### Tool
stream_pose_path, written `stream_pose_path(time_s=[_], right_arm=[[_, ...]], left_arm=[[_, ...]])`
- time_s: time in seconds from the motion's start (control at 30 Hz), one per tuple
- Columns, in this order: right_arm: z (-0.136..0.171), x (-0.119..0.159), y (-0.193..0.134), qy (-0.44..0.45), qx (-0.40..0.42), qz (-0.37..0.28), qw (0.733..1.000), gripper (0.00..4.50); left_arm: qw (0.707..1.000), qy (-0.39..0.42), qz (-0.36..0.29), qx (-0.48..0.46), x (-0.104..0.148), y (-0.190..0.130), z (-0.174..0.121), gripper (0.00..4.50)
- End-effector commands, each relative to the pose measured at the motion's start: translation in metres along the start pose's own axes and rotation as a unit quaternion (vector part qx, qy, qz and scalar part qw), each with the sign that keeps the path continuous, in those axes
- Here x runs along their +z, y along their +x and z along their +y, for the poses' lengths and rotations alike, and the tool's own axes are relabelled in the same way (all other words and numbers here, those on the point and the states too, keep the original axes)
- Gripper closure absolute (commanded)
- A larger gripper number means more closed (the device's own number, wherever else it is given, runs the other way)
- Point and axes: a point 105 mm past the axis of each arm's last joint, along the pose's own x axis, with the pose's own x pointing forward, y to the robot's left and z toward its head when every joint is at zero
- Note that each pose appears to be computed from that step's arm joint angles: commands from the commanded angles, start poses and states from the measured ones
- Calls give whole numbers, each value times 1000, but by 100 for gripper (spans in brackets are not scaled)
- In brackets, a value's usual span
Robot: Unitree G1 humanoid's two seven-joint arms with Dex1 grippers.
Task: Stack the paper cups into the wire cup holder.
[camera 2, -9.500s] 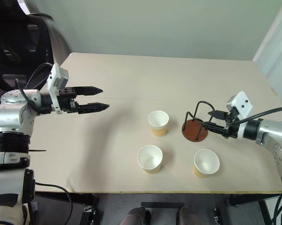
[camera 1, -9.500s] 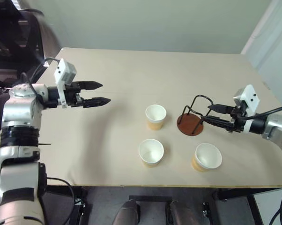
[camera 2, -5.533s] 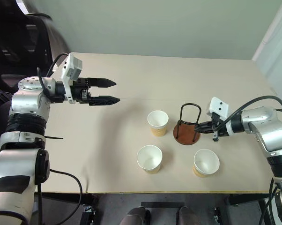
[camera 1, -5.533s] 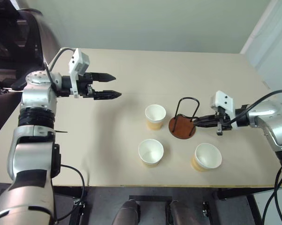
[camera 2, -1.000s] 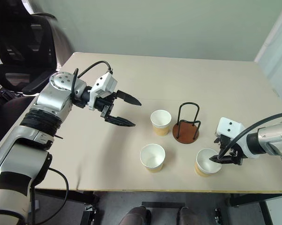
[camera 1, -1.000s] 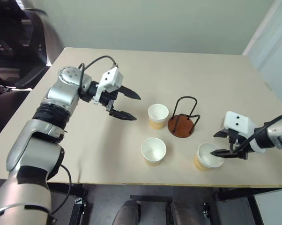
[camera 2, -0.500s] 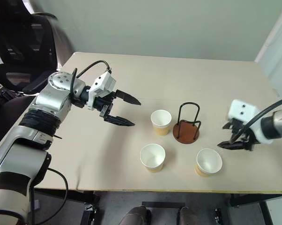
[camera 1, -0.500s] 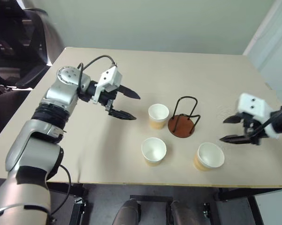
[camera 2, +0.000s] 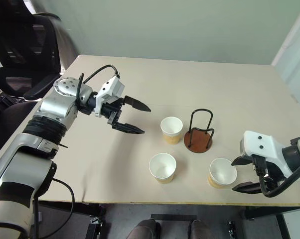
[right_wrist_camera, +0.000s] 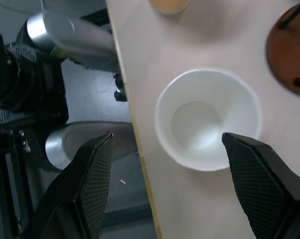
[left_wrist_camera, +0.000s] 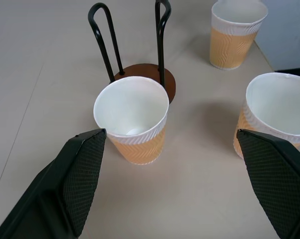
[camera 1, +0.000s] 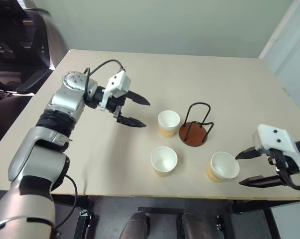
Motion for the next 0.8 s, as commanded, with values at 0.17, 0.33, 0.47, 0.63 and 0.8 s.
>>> stream_pose_path(time_s=[0.17, 0.33, 0.47, 0.63, 0.8], right_arm=[[-10, -11, 8, -76, -41, 54, 995, 102], [-12, -12, 15, -96, -38, 57, 993, 102], [-11, -10, 19, -105, -32, 53, 992, 102], [-12, -8, 23, -115, -29, 54, 992, 102], [-11, -5, 30, -131, -22, 53, 990, 158]], left_arm=[[999, 26, -20, -18, 19, -3, -2, 0], [999, 25, -20, -19, 19, -4, -3, 0], [999, 24, -20, -17, 20, -5, -3, 0], [999, 22, -20, -15, 18, -6, -3, 0], [999, 21, -21, -13, 17, -6, -2, 0]])
